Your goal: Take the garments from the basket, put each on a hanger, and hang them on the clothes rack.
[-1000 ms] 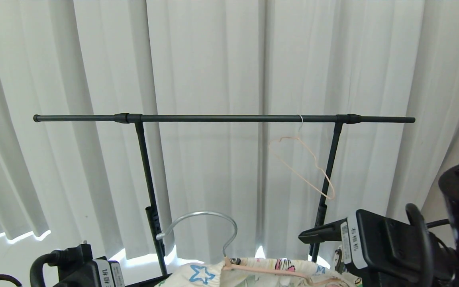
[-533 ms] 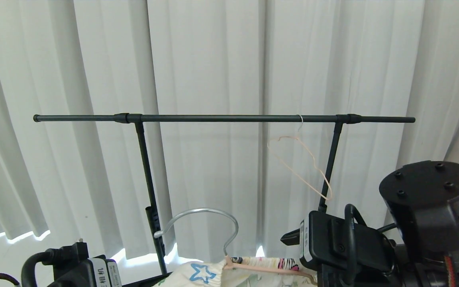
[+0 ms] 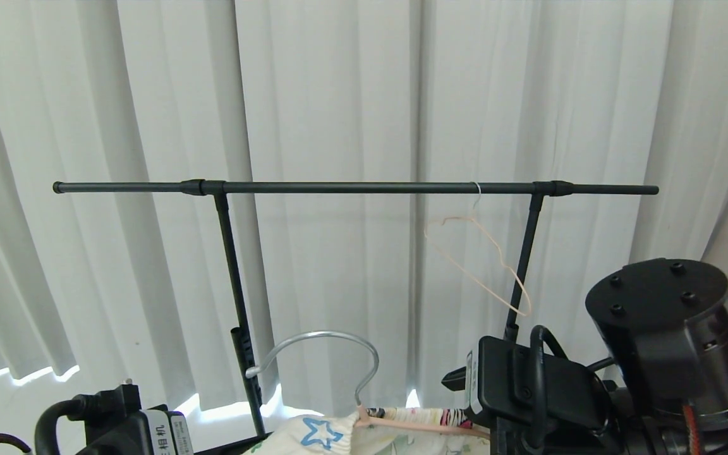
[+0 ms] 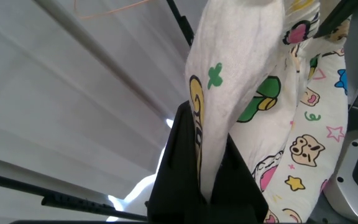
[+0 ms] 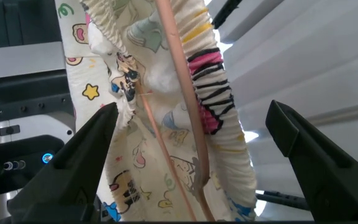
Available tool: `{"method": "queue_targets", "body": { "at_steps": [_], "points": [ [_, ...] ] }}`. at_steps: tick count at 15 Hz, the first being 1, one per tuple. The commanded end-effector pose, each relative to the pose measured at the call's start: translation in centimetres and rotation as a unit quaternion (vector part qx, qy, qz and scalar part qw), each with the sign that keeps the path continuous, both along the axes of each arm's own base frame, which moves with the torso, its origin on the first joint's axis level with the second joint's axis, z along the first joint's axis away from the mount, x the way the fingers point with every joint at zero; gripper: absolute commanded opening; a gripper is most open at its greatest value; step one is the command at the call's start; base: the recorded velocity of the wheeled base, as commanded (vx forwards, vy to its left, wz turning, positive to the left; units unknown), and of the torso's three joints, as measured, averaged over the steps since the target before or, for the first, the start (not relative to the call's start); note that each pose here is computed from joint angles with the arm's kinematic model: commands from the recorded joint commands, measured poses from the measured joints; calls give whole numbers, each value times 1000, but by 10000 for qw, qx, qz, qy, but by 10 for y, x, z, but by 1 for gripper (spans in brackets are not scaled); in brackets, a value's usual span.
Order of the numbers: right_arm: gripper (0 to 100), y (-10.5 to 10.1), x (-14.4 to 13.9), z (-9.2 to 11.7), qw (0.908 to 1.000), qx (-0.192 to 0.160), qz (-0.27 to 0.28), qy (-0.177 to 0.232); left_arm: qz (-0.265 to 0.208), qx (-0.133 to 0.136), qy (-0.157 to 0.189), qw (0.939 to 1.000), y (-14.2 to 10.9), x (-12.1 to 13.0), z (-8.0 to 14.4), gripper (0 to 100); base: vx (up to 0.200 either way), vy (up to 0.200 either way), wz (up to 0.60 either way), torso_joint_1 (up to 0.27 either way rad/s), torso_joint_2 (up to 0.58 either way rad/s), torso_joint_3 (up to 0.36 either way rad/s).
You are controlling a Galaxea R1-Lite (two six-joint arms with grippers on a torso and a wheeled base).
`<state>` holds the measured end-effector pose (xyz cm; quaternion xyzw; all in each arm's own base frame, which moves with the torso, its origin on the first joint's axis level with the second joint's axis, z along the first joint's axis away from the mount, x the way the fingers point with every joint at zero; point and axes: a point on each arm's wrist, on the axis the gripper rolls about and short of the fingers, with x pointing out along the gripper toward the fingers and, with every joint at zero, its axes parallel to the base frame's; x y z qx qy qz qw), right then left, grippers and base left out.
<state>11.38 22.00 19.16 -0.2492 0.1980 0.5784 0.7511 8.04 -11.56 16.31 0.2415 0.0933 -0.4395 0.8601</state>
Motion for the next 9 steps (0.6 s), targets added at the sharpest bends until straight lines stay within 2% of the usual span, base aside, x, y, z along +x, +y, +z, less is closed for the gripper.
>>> {"method": "queue_targets", "body": {
  "at_steps": [1,3,4,9],
  "points": [
    [100,0,1,0,10000,4,-14,-3,0,-1,-3,10000,0,0,0,0,0,0,0,0,0,0],
    [100,0,1,0,10000,-7,-16,-9,-3,-3,-12,10000,0,0,0,0,0,0,0,0,0,0],
    [0,0,1,0,10000,-7,-16,-9,-3,-10,-17,10000,0,0,1,0,0,0,0,0,0,0],
    [0,0,1,0,10000,-6,-42,-42,-3,-10,-17,10000,0,0,1,0,0,0,0,0,0,0]
  ]
}}
